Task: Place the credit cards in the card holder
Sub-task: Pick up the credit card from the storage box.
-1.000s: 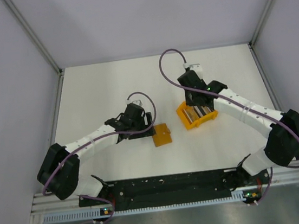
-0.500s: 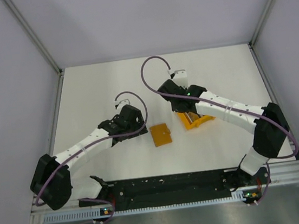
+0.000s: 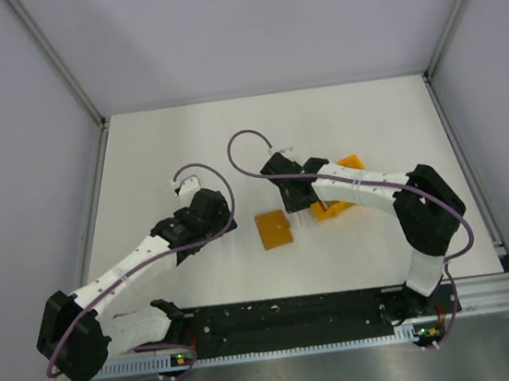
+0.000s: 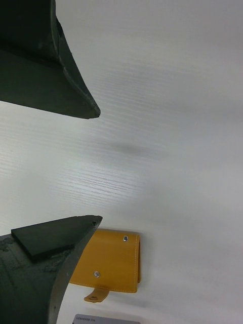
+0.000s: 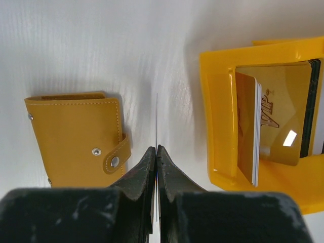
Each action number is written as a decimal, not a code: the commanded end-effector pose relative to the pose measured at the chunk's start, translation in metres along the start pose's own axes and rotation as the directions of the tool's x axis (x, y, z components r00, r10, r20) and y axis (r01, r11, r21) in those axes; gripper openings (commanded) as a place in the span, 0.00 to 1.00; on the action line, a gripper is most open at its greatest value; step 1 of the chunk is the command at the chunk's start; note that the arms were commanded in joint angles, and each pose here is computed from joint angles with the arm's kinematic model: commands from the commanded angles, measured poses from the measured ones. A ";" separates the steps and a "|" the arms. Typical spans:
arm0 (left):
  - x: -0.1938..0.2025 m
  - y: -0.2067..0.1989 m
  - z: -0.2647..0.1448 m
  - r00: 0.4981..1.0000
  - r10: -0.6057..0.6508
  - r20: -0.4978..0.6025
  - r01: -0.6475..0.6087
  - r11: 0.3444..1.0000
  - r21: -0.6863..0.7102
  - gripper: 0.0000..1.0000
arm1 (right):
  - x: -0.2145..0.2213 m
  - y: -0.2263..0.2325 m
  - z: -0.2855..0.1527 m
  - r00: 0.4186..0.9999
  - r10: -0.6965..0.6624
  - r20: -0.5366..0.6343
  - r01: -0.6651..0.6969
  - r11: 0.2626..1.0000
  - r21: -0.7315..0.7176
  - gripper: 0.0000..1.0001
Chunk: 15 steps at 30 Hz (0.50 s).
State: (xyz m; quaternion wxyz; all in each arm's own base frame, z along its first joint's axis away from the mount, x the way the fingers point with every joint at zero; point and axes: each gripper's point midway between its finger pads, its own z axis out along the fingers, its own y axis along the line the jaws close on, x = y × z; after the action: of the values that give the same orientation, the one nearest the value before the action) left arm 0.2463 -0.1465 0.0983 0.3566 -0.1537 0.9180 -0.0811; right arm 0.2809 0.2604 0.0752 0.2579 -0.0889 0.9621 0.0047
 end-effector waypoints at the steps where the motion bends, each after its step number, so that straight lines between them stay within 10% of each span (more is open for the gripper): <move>1: -0.005 0.000 0.002 0.999 -0.020 0.025 0.020 1.000 -0.004 0.81 | -0.003 0.012 0.009 0.999 -0.025 0.039 0.027 0.998 -0.049 0.00; 15: -0.003 -0.005 0.005 1.000 -0.013 0.011 0.013 1.000 0.015 0.81 | 0.017 0.007 0.031 1.000 -0.025 0.019 0.025 0.999 -0.026 0.00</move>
State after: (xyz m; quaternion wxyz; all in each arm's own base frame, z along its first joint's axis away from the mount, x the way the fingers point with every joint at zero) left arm 0.2467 -0.1462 0.0959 0.3547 -0.1540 0.9188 -0.0792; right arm 0.2816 0.2642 0.0487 0.2636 -0.0985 0.9594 0.0172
